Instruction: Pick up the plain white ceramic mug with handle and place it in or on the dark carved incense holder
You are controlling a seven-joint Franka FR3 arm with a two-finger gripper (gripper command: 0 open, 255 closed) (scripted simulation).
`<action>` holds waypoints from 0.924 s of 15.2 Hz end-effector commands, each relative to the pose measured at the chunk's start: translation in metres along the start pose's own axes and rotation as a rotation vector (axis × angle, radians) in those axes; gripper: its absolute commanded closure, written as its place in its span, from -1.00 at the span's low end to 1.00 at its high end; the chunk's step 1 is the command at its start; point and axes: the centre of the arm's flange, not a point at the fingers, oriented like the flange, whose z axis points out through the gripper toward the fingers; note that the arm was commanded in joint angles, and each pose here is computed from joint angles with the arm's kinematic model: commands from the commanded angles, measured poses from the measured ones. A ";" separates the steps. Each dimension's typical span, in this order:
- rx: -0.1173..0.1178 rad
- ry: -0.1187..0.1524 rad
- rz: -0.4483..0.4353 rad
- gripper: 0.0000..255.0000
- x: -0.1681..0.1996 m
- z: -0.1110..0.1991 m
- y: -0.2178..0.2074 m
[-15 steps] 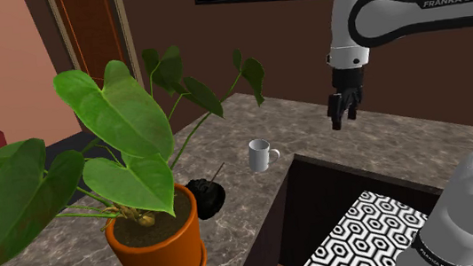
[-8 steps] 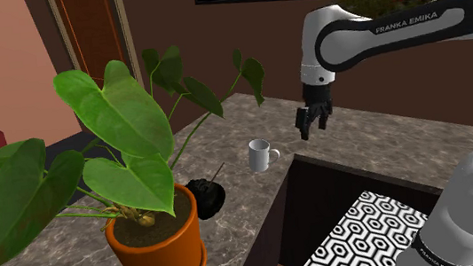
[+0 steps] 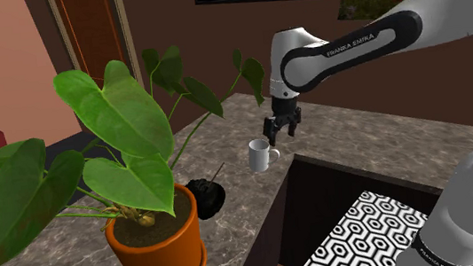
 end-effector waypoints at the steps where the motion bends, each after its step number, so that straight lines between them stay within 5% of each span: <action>1: 0.001 0.019 0.010 -1.00 0.021 0.011 -0.011; 8: -0.002 0.082 0.042 -1.00 0.090 0.043 -0.046; 14: -0.002 0.082 0.041 -1.00 0.092 0.074 -0.046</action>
